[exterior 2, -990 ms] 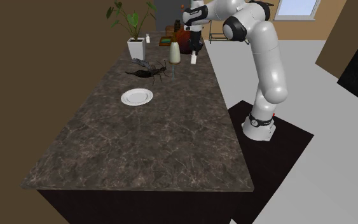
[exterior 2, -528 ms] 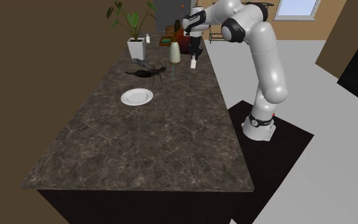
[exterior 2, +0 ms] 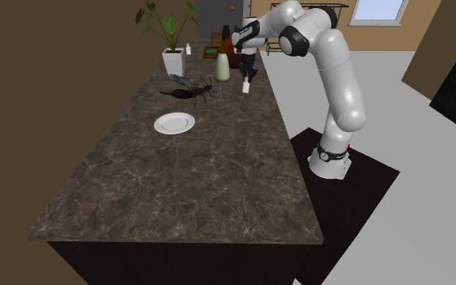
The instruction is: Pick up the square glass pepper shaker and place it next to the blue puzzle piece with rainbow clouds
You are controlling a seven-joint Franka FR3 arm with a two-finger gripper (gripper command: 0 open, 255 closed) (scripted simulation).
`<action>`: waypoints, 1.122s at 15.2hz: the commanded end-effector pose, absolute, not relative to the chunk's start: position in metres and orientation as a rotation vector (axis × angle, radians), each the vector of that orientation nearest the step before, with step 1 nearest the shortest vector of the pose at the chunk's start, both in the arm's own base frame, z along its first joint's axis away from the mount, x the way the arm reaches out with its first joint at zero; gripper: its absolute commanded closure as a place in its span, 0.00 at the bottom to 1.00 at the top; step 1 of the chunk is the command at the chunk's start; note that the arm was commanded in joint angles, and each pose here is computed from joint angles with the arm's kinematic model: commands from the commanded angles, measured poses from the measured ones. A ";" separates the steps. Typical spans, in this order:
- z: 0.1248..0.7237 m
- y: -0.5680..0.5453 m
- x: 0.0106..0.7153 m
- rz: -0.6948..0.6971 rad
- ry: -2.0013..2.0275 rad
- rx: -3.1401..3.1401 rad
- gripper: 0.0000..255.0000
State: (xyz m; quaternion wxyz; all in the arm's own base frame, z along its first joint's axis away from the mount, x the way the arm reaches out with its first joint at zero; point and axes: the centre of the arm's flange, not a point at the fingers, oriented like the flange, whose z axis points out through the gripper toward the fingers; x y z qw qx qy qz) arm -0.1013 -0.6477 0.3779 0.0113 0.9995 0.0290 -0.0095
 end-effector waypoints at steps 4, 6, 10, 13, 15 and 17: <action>0.375 -0.647 -0.101 -0.030 0.090 3.117 1.00; 0.375 -0.647 -0.101 -0.030 0.090 3.117 1.00; 0.375 -0.647 -0.101 -0.030 0.090 3.117 0.00; 0.375 -0.647 -0.101 -0.030 0.090 3.117 0.00; 0.401 -0.646 -0.100 -0.030 0.090 3.117 0.00; 0.425 -0.646 -0.100 -0.030 0.090 3.117 0.00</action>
